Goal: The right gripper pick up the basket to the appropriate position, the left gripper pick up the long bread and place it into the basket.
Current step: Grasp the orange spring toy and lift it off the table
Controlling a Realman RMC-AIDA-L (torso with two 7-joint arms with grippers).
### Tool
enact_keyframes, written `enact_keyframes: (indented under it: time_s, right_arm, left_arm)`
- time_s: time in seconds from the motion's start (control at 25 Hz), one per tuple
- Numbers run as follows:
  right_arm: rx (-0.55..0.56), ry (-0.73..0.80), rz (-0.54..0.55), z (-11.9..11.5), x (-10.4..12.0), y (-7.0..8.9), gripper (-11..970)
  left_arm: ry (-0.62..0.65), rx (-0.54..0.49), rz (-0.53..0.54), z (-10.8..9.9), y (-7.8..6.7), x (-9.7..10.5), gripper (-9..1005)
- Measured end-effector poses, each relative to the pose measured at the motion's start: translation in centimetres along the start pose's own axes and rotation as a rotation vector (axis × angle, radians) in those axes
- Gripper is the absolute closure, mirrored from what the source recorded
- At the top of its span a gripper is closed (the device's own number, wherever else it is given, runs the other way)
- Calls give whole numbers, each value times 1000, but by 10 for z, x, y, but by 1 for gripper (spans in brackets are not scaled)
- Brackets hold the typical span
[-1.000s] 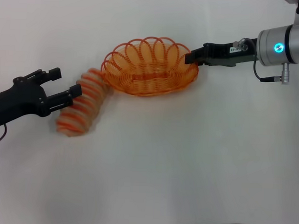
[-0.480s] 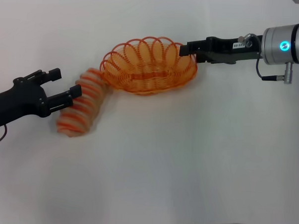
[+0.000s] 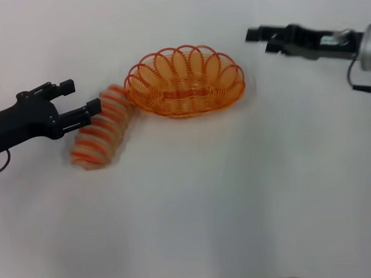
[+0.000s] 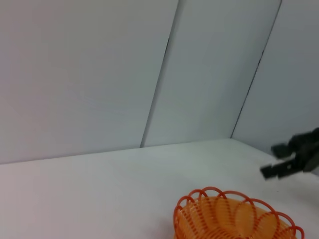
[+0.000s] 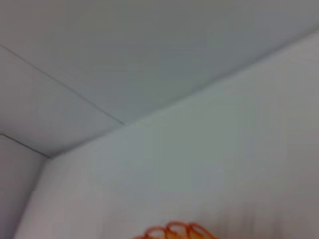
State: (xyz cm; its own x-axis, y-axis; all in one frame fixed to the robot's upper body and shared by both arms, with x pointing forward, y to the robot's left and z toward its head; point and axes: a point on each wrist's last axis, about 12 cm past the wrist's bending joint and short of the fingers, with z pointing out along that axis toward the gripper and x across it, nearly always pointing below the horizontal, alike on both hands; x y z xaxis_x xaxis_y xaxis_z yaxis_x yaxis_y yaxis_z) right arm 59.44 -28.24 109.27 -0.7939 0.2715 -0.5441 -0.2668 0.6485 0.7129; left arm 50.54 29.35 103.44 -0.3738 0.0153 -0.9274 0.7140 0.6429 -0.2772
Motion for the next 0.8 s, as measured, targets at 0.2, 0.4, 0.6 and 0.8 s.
enact_keyframes:
  time_s: [0.2, 0.4, 0.6, 0.8]
  right_arm:
    - [-91, -127, -136, -22, -3, 1, 137]
    - [-181, -126, -355, -33, 3, 8, 141]
    - [-231, -46, -542, -41, 18, 7, 145]
    - [-264, 33, -713, -53, 42, 0, 140]
  left_arm:
    - [-26, -19, -36, -1, 1, 0, 193]
    - [-44, -21, -137, -3, 2, -2, 193]
    - [-32, 28, -203, -10, 2, -6, 194]
    - [-39, 82, -219, -20, 3, -15, 194]
